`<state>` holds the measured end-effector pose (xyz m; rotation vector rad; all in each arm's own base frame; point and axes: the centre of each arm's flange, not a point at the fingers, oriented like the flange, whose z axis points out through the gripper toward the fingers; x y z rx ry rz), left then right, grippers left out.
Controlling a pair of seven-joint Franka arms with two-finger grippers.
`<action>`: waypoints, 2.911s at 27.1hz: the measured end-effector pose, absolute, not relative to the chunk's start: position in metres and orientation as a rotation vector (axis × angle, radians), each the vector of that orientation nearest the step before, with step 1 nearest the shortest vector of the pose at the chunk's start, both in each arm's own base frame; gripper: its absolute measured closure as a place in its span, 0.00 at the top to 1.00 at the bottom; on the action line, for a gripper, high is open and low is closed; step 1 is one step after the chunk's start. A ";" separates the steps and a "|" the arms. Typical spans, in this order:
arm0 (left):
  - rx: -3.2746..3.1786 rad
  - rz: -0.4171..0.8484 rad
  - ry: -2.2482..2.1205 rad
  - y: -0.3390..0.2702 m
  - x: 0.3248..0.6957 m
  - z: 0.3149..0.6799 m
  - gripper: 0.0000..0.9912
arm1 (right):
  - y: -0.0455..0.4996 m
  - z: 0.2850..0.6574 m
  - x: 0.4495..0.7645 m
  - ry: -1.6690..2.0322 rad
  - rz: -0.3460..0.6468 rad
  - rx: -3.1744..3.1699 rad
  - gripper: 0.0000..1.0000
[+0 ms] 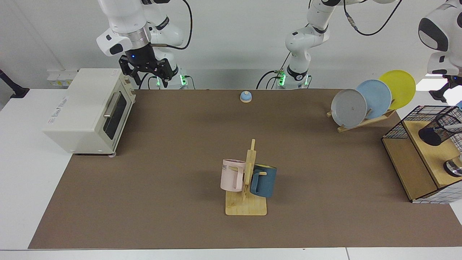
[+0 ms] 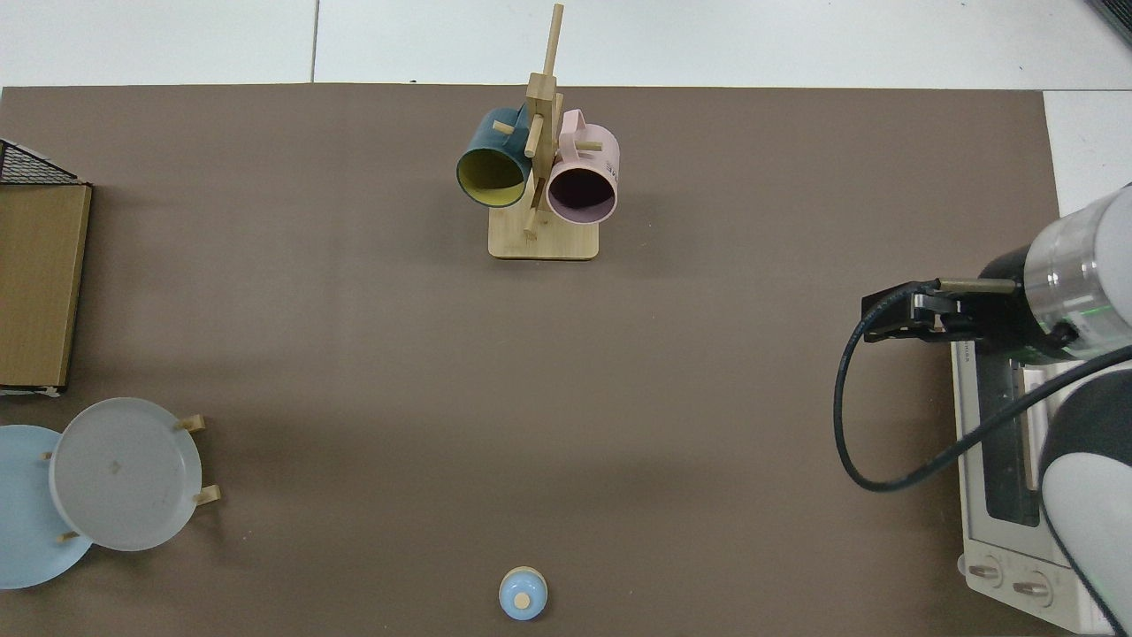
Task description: Put markers into pen holder
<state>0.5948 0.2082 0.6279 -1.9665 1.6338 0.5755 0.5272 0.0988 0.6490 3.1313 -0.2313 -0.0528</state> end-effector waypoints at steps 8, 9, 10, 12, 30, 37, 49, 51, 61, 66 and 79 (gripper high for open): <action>-1.978 0.550 1.628 0.205 0.590 0.637 1.00 | 0.097 0.652 0.538 -0.240 -0.036 3.137 1.00; -1.981 0.547 1.628 0.205 0.589 0.638 1.00 | 0.096 0.652 0.538 -0.241 -0.034 3.137 1.00; -1.984 0.543 1.628 0.204 0.588 0.639 1.00 | 0.095 0.652 0.539 -0.244 -0.032 3.137 1.00; -1.988 0.534 1.628 0.203 0.587 0.641 1.00 | 0.092 0.654 0.540 -0.254 -0.028 3.137 1.00; -2.067 0.430 1.585 0.195 0.582 0.651 1.00 | 0.084 0.655 0.541 -0.277 -0.020 3.138 1.00; -2.103 0.390 1.575 0.192 0.583 0.649 1.00 | 0.084 0.655 0.541 -0.277 -0.020 3.138 1.00; -2.267 0.215 1.482 0.165 0.589 0.647 1.00 | 0.084 0.655 0.541 -0.277 -0.020 3.138 1.00; -2.327 0.168 1.424 0.160 0.589 0.648 1.00 | 0.084 0.655 0.541 -0.277 -0.020 3.138 1.00; -2.704 0.003 1.137 0.147 0.569 0.655 1.00 | 0.084 0.655 0.541 -0.277 -0.020 3.138 1.00; -2.862 0.047 0.882 0.115 0.552 0.664 1.00 | 0.084 0.655 0.541 -0.277 -0.020 3.138 1.00; -3.114 0.059 0.380 0.073 0.534 0.668 1.00 | 0.084 0.655 0.541 -0.277 -0.020 3.138 1.00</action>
